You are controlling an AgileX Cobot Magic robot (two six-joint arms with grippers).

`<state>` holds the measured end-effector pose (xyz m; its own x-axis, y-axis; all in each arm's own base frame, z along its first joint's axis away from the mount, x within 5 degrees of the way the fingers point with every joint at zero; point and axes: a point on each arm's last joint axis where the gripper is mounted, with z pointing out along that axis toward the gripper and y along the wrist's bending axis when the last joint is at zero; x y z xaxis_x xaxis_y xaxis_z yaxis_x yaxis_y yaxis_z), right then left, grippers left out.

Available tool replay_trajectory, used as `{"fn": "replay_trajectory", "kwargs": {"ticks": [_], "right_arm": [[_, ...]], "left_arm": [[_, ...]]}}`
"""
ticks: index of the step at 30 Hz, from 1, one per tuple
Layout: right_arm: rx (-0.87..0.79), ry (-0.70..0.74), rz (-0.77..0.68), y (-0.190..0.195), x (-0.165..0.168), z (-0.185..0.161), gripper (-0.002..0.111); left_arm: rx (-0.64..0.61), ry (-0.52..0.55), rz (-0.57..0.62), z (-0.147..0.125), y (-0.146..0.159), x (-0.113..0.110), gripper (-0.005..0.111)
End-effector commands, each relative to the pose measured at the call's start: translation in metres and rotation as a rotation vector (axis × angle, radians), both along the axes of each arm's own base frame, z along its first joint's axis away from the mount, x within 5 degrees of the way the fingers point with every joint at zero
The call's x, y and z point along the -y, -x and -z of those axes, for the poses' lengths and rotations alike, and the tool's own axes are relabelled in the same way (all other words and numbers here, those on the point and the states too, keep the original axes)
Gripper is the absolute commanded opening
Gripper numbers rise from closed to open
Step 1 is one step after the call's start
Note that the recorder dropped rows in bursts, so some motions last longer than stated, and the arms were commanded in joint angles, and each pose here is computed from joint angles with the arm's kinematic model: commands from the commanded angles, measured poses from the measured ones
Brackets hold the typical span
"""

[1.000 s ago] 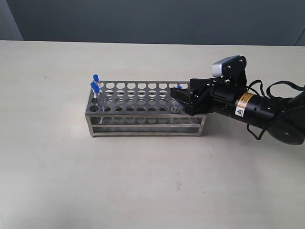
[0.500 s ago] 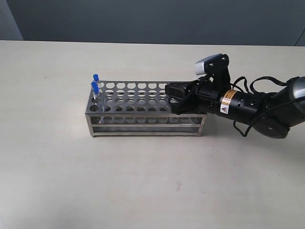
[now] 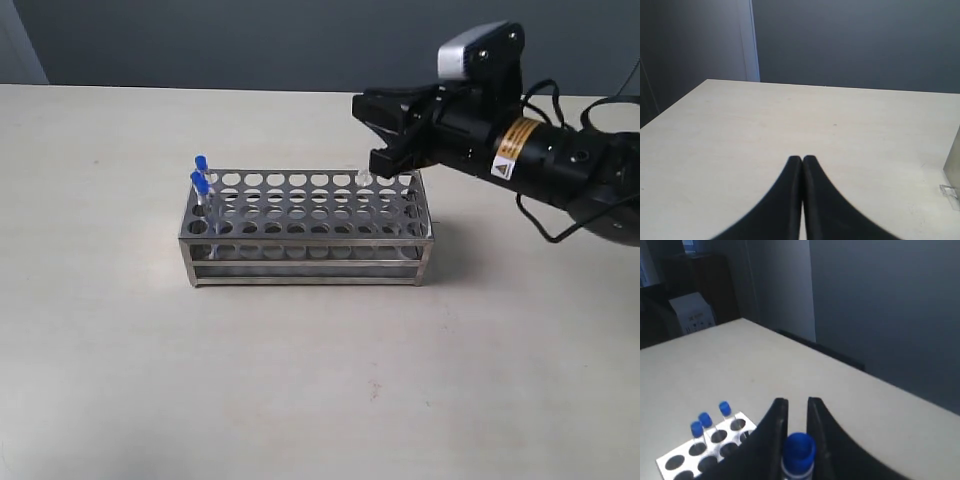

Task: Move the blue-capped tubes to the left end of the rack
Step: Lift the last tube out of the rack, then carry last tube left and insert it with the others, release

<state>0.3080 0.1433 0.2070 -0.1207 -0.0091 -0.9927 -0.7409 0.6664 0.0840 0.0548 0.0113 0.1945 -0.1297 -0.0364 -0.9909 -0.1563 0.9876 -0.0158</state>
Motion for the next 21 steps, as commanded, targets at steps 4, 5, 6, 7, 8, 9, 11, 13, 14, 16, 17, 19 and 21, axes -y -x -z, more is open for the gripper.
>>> {"fn": "replay_trajectory", "kwargs": {"ticks": [4,5,6,7,8,9,11,13,14,16,17,19,21], "right_arm": [[0.054,0.024,-0.186,0.003,-0.044,-0.039,0.000],[0.063,0.034,-0.210,0.002,-0.052,-0.042,0.000],[0.070,0.042,-0.231,0.002,-0.063,-0.044,0.000],[0.075,0.053,-0.253,0.001,-0.073,-0.044,0.000],[0.079,0.060,-0.269,0.001,-0.081,-0.043,0.000],[0.082,0.065,-0.289,0.001,-0.091,-0.042,0.000],[0.074,0.075,-0.332,0.002,-0.109,-0.036,0.000],[0.063,0.102,-0.364,0.002,-0.126,-0.027,0.000],[0.057,0.117,-0.371,0.002,-0.132,-0.023,0.000],[0.036,0.137,-0.381,0.000,-0.143,-0.013,0.000],[0.030,0.139,-0.386,-0.001,-0.147,-0.010,0.000],[0.011,0.143,-0.395,-0.002,-0.152,-0.002,0.000],[-0.007,0.139,-0.400,-0.003,-0.155,0.002,0.000]], "left_arm": [[0.004,0.006,0.008,0.001,0.000,0.001,0.000],[0.004,0.006,0.008,0.001,0.000,0.001,0.000],[0.004,0.006,0.008,0.001,0.000,0.001,0.000],[0.004,0.006,0.008,0.001,0.000,0.001,0.000],[0.004,0.006,0.008,0.001,0.000,0.001,0.000],[0.004,0.006,0.008,0.001,0.000,0.001,0.000],[0.004,0.006,0.008,0.001,0.000,0.001,0.000],[0.004,0.006,0.008,0.001,0.000,0.001,0.000],[0.004,0.006,0.008,0.001,0.000,0.001,0.000],[0.004,0.006,0.008,0.001,0.000,0.001,0.000],[0.004,0.006,0.008,0.001,0.000,0.001,0.000],[0.004,0.006,0.008,0.001,0.000,0.001,0.000],[0.004,0.006,0.008,0.001,0.000,0.001,0.000]]}}
